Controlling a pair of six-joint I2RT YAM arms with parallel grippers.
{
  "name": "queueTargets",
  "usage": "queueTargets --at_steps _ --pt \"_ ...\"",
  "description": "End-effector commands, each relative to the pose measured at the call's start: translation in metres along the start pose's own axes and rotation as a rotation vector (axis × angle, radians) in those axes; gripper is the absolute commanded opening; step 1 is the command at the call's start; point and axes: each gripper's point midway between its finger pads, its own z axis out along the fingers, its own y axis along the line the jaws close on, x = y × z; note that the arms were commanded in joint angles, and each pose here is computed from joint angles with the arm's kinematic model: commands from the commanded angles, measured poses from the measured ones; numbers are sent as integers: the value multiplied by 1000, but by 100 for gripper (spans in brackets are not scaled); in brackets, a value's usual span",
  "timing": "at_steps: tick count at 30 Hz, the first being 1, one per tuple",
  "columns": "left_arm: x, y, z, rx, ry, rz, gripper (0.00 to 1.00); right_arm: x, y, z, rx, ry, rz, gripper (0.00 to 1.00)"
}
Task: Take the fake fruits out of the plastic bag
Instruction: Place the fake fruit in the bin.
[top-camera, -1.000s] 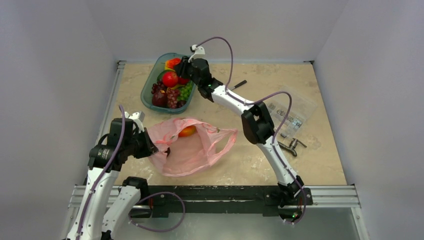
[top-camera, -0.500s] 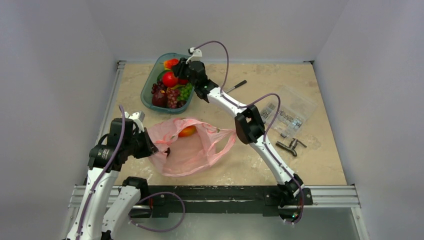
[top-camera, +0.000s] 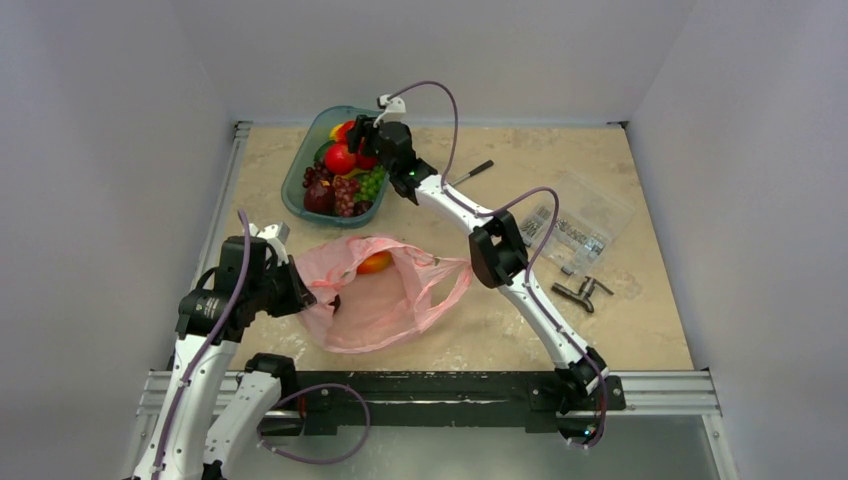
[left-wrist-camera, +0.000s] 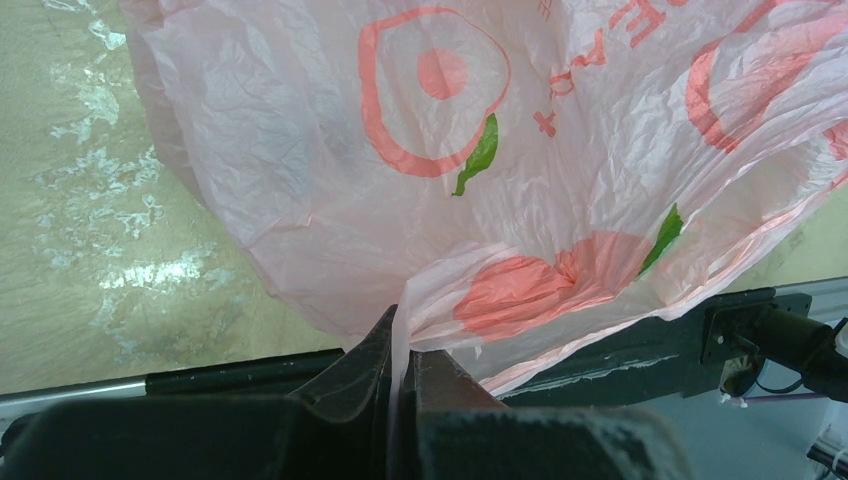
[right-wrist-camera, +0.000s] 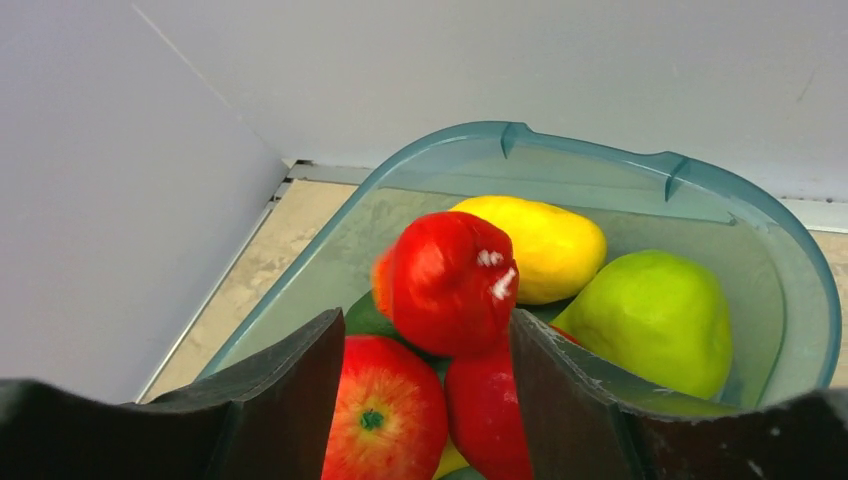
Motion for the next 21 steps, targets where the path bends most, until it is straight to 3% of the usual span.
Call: queueTargets --at_steps 1,5,13,21 --pt "-4 -1 2 2 -14 -9 0 -43 14 -1 -20 -91 -43 63" --pt "-4 -1 3 -2 -12 -10 0 -50 18 -3 -28 -94 -54 73" --pt "-3 0 4 -6 -5 -14 0 -76 31 -24 -29 -49 -61 79" --pt "-3 0 4 -8 -1 -15 0 -78 37 -56 -30 102 -113 76"
